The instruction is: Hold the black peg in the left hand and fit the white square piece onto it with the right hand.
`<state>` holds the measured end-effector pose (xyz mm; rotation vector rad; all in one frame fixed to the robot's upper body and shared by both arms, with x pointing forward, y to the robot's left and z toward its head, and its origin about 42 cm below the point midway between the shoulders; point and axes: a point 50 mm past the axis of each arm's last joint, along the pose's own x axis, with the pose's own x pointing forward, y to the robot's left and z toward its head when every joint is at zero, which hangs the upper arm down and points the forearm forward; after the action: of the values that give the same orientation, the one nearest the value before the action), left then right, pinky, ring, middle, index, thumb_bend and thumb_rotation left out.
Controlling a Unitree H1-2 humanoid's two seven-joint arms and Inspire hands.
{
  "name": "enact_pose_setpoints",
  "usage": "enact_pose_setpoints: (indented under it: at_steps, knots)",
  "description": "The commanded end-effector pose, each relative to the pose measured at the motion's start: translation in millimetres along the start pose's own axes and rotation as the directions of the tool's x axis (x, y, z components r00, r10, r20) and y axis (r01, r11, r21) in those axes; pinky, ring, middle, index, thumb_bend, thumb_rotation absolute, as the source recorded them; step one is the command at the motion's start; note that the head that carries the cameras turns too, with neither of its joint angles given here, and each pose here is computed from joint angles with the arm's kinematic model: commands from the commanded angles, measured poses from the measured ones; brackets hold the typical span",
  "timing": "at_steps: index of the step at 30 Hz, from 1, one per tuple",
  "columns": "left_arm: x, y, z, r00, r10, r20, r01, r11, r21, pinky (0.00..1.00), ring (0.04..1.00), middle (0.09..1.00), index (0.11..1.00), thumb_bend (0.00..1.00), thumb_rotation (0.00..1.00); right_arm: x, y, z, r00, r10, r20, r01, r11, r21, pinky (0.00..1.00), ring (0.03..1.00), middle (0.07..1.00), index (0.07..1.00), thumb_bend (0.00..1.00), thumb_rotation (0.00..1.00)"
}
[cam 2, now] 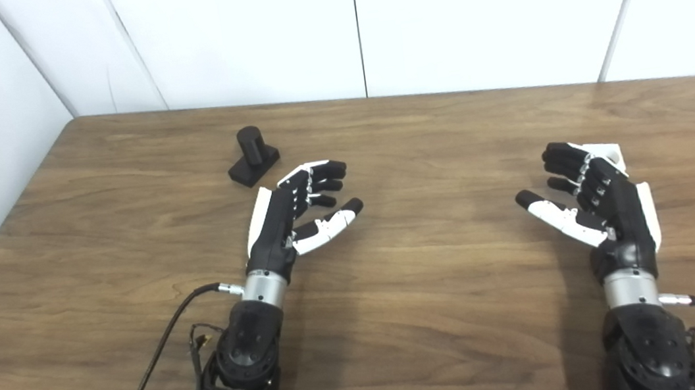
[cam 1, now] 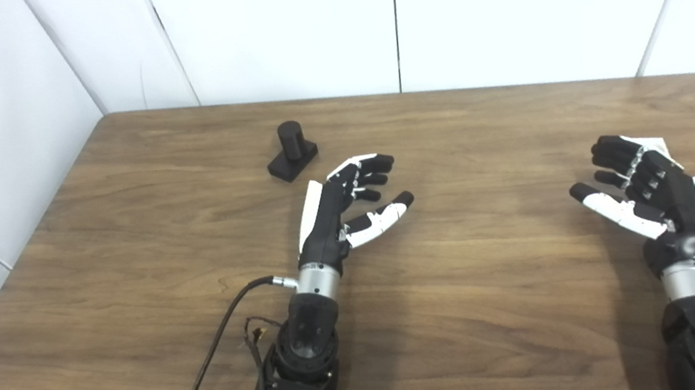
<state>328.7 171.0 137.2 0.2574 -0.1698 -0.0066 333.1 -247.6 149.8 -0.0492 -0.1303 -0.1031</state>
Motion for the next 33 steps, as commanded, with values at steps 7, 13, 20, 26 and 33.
enact_pose_setpoints:
  at_steps: [7,13,20,26,33]
  knots:
    - [22.2,23.4,38.1,0.991,0.031,0.133,-0.047,0.993,0.112,0.57,0.701,0.738,0.681,0.61,0.21,10.1,0.5,21.8,0.995,0.008,0.095,-0.008,1.000,0.001,0.73,0.749,0.706,0.674,0.68,0.02]
    - [27.2,35.5,47.8,0.989,0.066,0.134,-0.097,0.966,0.239,0.58,0.712,0.734,0.673,0.68,0.25,10.7,-0.5,21.2,0.996,0.004,0.090,-0.006,1.000,0.020,0.71,0.746,0.706,0.667,0.68,0.00]
    - [37.0,50.8,61.6,0.982,0.109,0.156,-0.155,0.934,0.323,0.65,0.751,0.757,0.694,0.69,0.27,10.2,-3.6,22.8,0.997,0.001,0.083,-0.002,1.000,0.010,0.75,0.764,0.711,0.672,0.66,0.00]
    - [47.6,66.6,73.7,0.973,0.151,0.174,-0.216,0.867,0.450,0.68,0.780,0.787,0.709,0.71,0.35,10.5,-2.9,23.7,0.997,-0.003,0.082,0.002,1.000,0.015,0.74,0.759,0.701,0.664,0.67,0.00]
    - [63.5,89.0,84.8,0.955,0.194,0.222,-0.288,0.780,0.556,0.66,0.795,0.820,0.693,0.72,0.38,11.1,-1.8,22.9,0.997,0.001,0.080,-0.002,1.000,0.008,0.76,0.773,0.712,0.669,0.66,0.00]
